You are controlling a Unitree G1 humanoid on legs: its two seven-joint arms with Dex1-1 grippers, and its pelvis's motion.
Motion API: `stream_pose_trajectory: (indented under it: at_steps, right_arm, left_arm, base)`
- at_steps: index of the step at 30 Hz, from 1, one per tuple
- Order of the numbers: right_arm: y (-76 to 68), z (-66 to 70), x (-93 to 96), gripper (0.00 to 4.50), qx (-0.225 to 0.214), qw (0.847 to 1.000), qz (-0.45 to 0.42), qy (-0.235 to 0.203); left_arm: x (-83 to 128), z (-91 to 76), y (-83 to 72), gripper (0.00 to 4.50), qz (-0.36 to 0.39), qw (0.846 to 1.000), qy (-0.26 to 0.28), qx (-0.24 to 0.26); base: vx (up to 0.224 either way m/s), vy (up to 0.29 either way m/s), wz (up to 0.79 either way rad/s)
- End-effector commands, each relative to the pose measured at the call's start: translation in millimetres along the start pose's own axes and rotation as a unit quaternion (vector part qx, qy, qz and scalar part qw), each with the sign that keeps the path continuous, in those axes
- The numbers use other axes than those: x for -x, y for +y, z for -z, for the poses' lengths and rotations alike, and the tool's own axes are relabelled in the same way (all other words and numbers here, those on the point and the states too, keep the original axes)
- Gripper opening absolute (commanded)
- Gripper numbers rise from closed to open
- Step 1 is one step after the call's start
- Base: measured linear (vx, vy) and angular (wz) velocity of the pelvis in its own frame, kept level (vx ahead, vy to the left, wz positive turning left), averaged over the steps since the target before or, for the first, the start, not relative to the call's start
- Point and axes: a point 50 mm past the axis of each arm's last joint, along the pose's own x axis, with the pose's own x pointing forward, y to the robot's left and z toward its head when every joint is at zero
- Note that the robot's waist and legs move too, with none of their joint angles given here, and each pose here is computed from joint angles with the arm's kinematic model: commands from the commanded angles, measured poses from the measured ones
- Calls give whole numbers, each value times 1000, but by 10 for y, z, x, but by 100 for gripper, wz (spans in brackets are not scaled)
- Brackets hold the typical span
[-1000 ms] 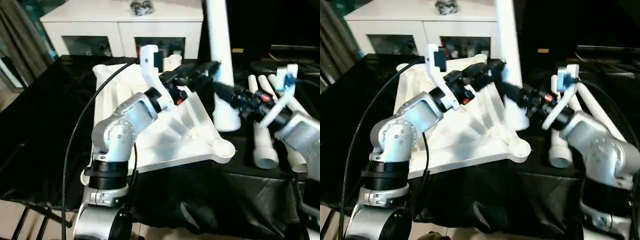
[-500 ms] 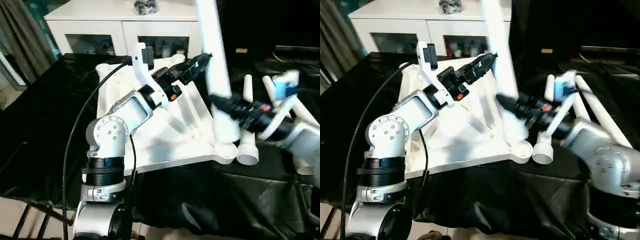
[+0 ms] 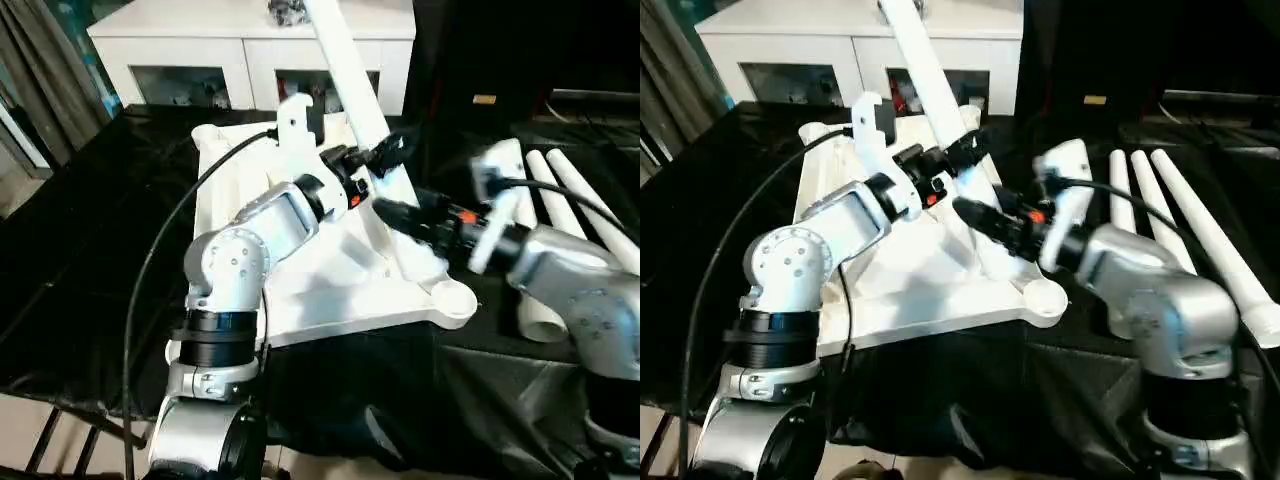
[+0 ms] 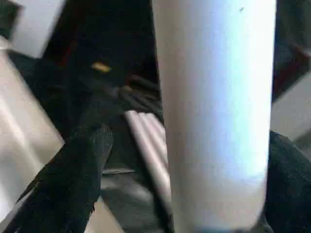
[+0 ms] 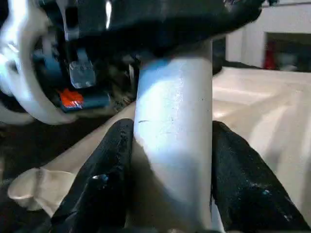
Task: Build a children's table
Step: Pick table leg
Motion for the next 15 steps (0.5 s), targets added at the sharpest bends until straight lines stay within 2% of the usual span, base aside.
stream_pose_trajectory:
  at_steps: [1,4,8,15]
  right_arm:
    - [35,-56,-44,189,24,1000,7,-8]
    - [73,-9,-125,189,30,999,19,-1]
    - [84,49,-180,189,37,999,31,9]
    - [70,53,-203,189,42,998,42,10]
  left_arm:
    - [-121,-47,-220,423,18,1000,-17,10]
    - [-140,-74,-218,416,-6,999,-31,14]
    - [-151,-86,-198,374,-32,998,-43,16]
    - [-150,-62,-207,313,-33,998,-44,22]
  base:
    - [0,0,0]
    - [0,0,0]
    - [0,0,0]
    - [0,0,0]
